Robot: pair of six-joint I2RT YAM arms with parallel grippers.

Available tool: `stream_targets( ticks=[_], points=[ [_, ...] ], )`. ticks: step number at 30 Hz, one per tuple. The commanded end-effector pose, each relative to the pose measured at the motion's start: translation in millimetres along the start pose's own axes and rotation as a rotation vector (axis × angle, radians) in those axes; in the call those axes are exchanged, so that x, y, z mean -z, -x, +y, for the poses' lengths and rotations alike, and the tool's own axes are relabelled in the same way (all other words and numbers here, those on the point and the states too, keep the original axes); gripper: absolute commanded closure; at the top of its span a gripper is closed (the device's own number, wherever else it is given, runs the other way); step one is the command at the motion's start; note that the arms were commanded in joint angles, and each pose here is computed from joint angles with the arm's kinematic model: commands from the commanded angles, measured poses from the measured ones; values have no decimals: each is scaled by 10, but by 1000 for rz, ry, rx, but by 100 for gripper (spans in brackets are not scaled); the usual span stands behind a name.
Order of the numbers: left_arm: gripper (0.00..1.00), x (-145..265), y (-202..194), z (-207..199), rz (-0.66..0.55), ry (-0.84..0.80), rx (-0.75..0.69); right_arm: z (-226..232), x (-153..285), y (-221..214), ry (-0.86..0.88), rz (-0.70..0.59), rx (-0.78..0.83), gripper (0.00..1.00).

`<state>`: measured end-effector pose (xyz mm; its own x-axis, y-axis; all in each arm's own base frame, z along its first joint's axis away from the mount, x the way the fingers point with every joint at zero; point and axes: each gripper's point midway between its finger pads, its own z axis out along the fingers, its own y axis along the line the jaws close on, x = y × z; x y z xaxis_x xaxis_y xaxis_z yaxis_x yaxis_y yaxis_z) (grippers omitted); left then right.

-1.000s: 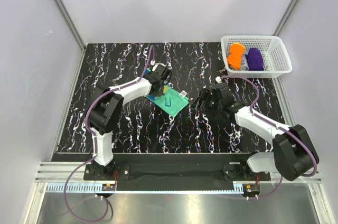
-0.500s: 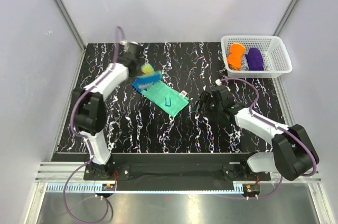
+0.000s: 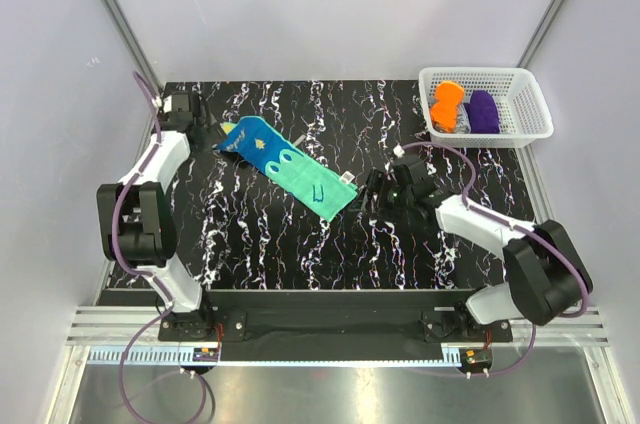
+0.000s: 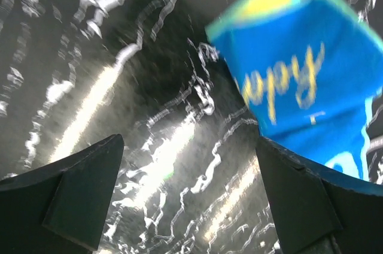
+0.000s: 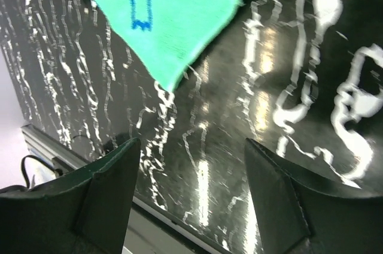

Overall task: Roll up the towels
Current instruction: Flatten the towel

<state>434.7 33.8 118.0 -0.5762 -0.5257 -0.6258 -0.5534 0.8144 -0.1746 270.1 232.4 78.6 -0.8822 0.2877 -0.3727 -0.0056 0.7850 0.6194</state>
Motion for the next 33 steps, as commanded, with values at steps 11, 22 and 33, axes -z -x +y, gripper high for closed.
stream_targets(
  ticks=[11,22,33],
  points=[
    [3,292,-240,-492,-26,-238,15,245,-851,328,15,1,-48,32],
    [4,462,-557,-506,-21,-278,-31,-112,-887,393,-166,-47,-43,36],
    [4,449,-596,-500,-20,-274,-54,-302,-963,506,-246,-69,-52,41]
  ],
)
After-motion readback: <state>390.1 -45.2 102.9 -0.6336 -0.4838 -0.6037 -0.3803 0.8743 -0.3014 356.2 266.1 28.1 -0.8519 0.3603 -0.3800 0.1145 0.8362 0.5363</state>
